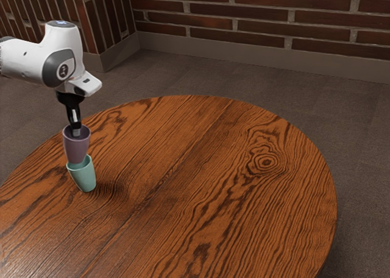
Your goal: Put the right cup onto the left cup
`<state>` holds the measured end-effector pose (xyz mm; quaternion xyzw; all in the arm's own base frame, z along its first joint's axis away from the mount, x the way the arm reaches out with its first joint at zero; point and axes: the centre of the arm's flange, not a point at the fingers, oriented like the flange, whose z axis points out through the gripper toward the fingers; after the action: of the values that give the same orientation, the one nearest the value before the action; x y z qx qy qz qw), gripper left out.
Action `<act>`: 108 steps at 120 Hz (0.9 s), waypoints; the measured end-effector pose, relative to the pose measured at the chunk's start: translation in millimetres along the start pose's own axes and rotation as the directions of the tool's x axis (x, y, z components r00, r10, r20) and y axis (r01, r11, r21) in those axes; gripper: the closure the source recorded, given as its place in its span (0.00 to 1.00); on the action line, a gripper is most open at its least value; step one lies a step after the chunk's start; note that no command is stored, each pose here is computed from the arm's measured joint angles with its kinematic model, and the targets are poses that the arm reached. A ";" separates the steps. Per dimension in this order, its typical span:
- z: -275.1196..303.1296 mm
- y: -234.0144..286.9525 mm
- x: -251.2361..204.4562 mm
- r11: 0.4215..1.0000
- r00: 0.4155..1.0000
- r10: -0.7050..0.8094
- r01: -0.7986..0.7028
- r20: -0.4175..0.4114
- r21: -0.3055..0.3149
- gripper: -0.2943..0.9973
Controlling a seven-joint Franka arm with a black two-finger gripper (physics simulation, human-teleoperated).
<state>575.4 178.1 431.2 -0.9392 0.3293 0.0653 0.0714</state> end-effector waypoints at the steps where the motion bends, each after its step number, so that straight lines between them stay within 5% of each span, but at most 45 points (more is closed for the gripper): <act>1: 0.1 -0.3 0.5 1.000 1.000 0.001 -0.001 0.000 0.000 0.84; 68: 29.3 -5.8 12.7 0.999 0.999 0.026 -0.026 0.020 -0.024 0.83; 90: 26.7 -5.8 11.3 0.999 1.000 0.023 -0.023 0.009 -0.030 0.52; 108: 31.5 -9.3 0.1 0.999 1.000 -0.005 0.005 -0.003 -0.054 0.37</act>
<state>579.0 190.7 401.0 -0.9418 0.3250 0.0725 0.0459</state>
